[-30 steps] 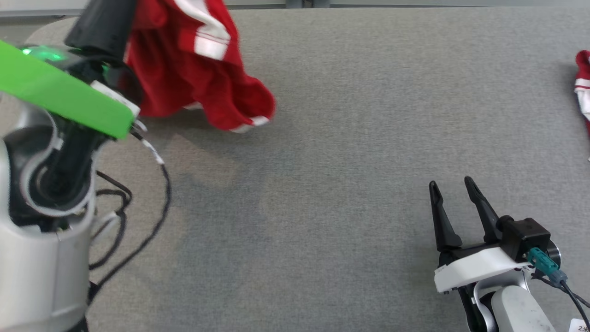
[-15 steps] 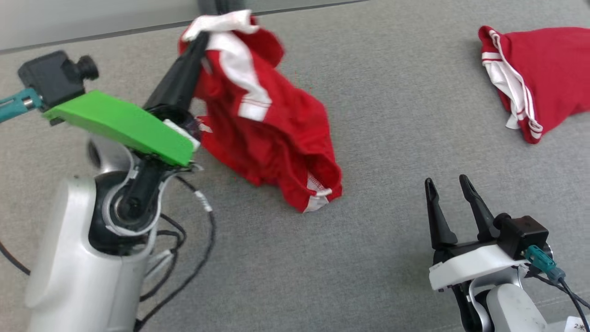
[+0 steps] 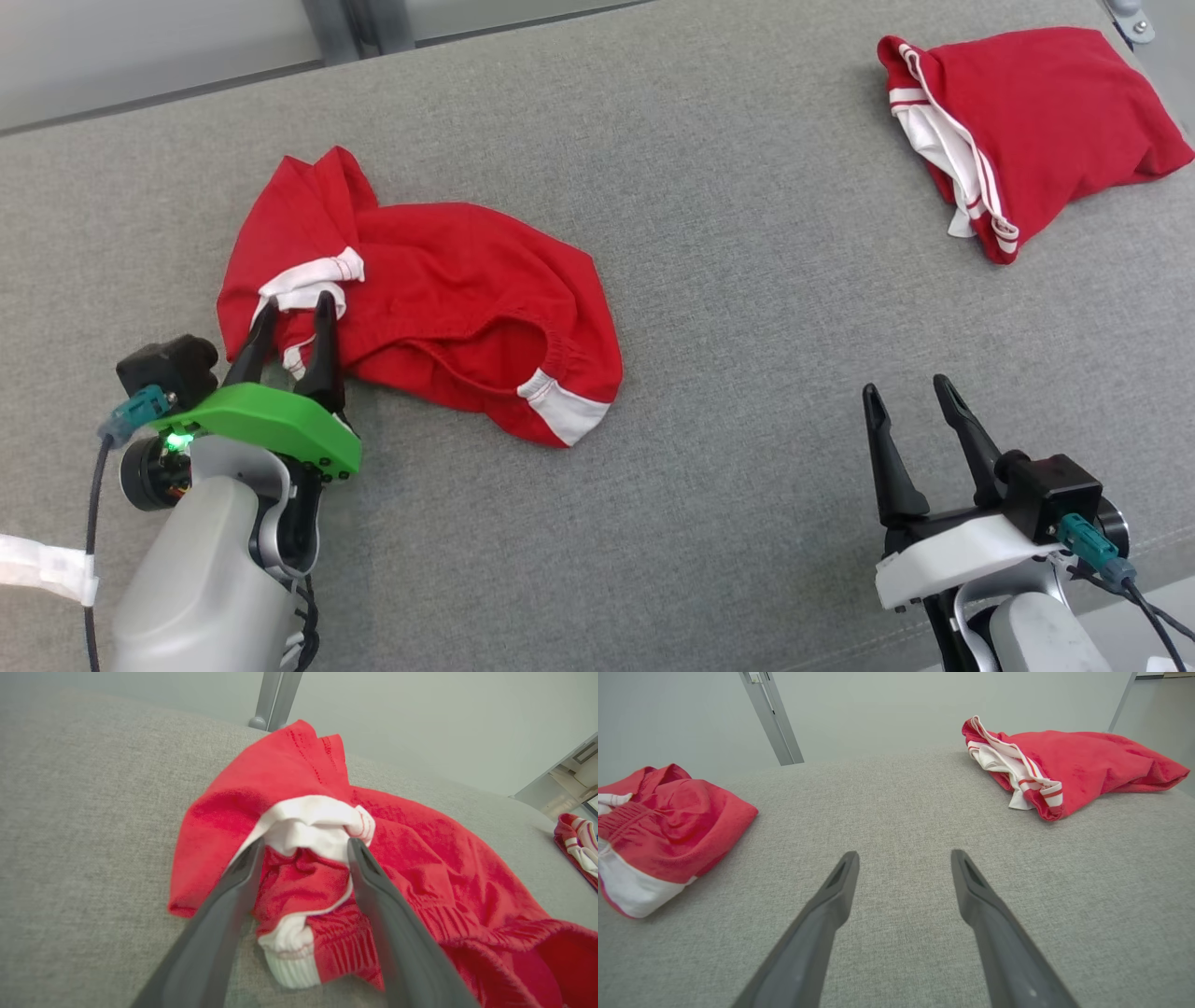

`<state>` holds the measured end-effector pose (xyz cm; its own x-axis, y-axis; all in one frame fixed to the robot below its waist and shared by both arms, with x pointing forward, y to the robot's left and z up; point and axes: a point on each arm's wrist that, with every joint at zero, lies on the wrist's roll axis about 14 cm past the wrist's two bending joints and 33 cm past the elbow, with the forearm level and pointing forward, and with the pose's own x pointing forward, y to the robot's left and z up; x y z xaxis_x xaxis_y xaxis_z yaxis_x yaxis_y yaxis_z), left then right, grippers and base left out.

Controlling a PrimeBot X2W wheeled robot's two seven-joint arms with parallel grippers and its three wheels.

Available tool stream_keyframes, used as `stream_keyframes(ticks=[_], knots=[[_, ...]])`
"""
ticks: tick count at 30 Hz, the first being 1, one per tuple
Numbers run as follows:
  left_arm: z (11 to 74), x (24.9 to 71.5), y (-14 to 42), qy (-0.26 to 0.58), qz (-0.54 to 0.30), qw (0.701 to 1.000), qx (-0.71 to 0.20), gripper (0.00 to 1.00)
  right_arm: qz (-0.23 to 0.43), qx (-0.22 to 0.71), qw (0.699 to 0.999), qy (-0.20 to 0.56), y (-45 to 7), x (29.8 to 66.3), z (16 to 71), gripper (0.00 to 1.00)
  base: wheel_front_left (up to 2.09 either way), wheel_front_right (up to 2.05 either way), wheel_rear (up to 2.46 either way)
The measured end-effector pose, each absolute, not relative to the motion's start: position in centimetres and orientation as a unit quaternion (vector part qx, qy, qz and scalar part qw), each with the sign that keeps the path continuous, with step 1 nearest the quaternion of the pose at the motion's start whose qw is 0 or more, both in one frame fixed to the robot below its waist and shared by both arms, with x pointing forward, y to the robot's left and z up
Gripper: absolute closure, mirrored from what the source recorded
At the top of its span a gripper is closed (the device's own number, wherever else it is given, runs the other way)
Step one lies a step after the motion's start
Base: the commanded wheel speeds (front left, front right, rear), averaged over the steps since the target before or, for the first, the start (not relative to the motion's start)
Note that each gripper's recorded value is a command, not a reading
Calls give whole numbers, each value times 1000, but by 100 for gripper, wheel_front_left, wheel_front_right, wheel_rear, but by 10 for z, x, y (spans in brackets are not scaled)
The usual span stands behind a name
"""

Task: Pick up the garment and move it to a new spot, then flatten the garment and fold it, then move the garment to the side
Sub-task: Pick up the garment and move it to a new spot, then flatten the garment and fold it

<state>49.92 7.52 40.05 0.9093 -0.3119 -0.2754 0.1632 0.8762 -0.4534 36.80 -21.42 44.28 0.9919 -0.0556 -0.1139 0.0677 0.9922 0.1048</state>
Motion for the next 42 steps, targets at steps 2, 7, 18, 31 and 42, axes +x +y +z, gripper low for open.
stream_keyframes(ticks=[2, 7, 18, 31, 42], knots=[[410, 498, 80, 142, -123, 964, -190, 0, -29, 46, 997, 50, -214, 366, 447, 0, 0, 0, 0], [449, 477, 103, 67, -90, 981, -161, 0, -23, 29, 999, 28, -213, 361, 462, 0, 0, 0, 0], [463, 379, 164, 28, -10, 995, -100, 0, 16, -15, 1000, -14, -203, 360, 490, 0, 0, 0, 0], [474, 316, 188, 10, 0, 997, -79, 0, 14, -1, 999, -33, -197, 347, 501, 0, 0, 0, 0], [475, 313, 188, 8, -1, 996, -83, 0, 29, 5, 999, -27, -185, 346, 497, 0, 0, 0, 0]])
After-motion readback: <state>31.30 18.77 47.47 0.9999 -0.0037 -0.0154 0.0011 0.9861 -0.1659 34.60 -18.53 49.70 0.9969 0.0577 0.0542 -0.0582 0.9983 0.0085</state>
